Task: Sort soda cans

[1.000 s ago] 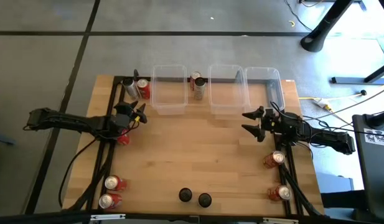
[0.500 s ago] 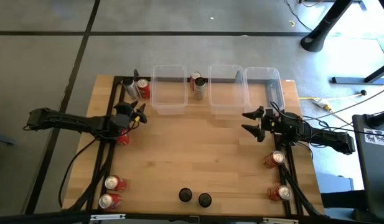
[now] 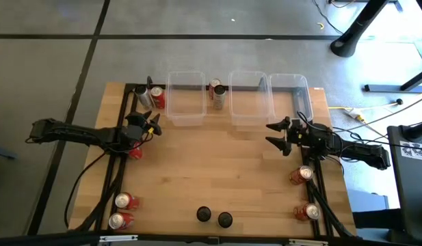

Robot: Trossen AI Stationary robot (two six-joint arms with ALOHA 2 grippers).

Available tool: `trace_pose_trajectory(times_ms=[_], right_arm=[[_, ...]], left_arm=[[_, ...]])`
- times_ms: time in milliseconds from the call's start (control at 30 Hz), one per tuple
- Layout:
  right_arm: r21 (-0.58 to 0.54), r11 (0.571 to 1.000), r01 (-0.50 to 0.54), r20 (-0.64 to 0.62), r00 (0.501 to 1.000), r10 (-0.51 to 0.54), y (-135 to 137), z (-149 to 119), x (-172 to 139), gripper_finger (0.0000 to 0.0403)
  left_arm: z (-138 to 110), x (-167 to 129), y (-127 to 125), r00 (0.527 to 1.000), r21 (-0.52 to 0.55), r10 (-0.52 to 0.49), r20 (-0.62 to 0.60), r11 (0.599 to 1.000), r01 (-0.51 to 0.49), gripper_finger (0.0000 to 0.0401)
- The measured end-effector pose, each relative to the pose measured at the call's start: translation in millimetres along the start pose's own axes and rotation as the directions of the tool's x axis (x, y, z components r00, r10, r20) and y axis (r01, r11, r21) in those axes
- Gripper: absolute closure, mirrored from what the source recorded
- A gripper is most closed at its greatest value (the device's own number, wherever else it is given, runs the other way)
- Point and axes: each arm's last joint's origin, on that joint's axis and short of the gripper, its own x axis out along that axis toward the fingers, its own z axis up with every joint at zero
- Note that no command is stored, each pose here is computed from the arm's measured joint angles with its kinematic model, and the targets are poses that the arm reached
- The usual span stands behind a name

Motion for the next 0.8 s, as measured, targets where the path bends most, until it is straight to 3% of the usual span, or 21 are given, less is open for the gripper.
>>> trace_pose_trajectory(times_ms=[633,800], right_arm=[[0.0,1.0,0.0,0.0,1.0,0.0,0.0,0.0,0.0,0.0063],[-0.094,0.994,0.047,0.02,0.999,-0.045,-1.2,0.7,0.0,0.0063]], left_arm=[[0.0,0.0,0.0,1.0,0.0,0.0,0.0,1.0,0.0,0.018],[0.2,0.0,-0.2,1.0,-0.004,-0.001,0.001,1.0,0.001,0.018]])
